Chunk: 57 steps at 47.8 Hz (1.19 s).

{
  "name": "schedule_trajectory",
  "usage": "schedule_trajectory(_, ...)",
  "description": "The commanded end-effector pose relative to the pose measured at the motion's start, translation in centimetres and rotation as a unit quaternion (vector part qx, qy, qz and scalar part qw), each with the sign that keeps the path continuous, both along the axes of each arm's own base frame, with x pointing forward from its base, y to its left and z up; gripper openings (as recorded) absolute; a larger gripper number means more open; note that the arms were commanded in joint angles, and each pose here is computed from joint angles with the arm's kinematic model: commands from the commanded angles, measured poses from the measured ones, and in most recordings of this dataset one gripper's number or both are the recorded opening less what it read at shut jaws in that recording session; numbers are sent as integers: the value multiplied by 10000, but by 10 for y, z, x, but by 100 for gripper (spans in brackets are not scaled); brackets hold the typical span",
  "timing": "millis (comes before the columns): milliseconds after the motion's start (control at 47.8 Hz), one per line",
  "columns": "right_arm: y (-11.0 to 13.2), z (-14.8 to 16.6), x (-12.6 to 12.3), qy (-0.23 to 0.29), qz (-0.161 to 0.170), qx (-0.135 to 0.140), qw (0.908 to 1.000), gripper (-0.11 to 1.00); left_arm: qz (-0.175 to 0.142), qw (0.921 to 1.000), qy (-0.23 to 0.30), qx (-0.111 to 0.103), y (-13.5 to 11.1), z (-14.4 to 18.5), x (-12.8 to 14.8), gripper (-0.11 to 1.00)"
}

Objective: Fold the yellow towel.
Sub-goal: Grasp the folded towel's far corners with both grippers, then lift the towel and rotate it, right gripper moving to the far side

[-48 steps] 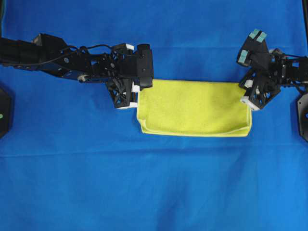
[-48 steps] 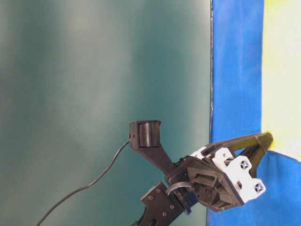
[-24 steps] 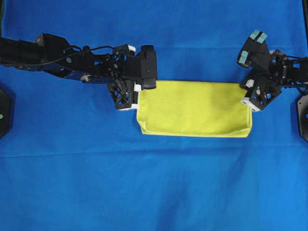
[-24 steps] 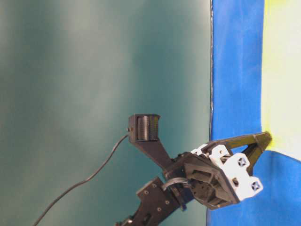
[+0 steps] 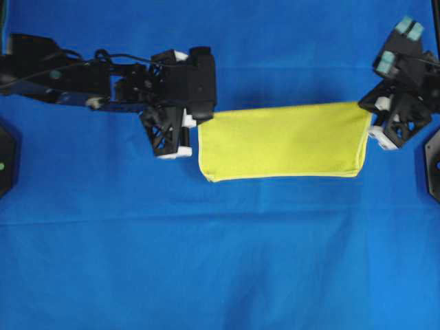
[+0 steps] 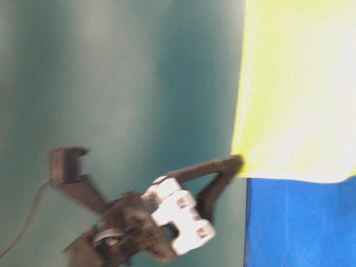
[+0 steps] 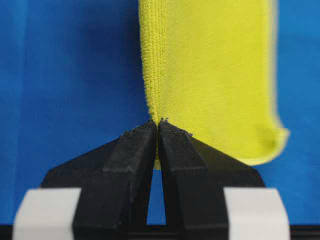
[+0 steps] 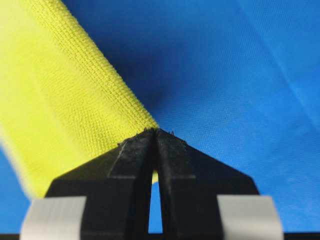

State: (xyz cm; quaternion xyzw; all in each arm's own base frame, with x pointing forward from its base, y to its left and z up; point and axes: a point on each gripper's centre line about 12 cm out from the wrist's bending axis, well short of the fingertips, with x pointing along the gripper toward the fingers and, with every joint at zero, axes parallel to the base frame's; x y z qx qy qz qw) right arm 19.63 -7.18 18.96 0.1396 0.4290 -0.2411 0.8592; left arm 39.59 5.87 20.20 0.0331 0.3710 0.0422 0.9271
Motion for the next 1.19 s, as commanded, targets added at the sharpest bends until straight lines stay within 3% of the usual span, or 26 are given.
schedule_trajectory(0, 3, 17, 2, -233, 45, -53, 9997, 2, 10, 9995, -313, 35, 0, 26, -2, 2)
schedule_trajectory(419, -1, 24, 10, -589, 41, -127, 9982, 2, -121, 9993, -347, -55, -18, 24, -17, 2)
schedule_trajectory(733, -50, 44, 23, -951, -526, -621, 9921, 2, -553, 9937, -949, -218, -63, 28, -27, 2)
schedule_trajectory(942, -82, 55, 49, -1145, -549, -962, 9872, 2, -1069, 9819, -1560, -74, -94, 42, -13, 2)
schedule_trajectory(1173, -111, 62, 87, -1336, -468, -1137, 9834, 2, -1677, 9703, -1718, 279, -125, 46, 7, 2)
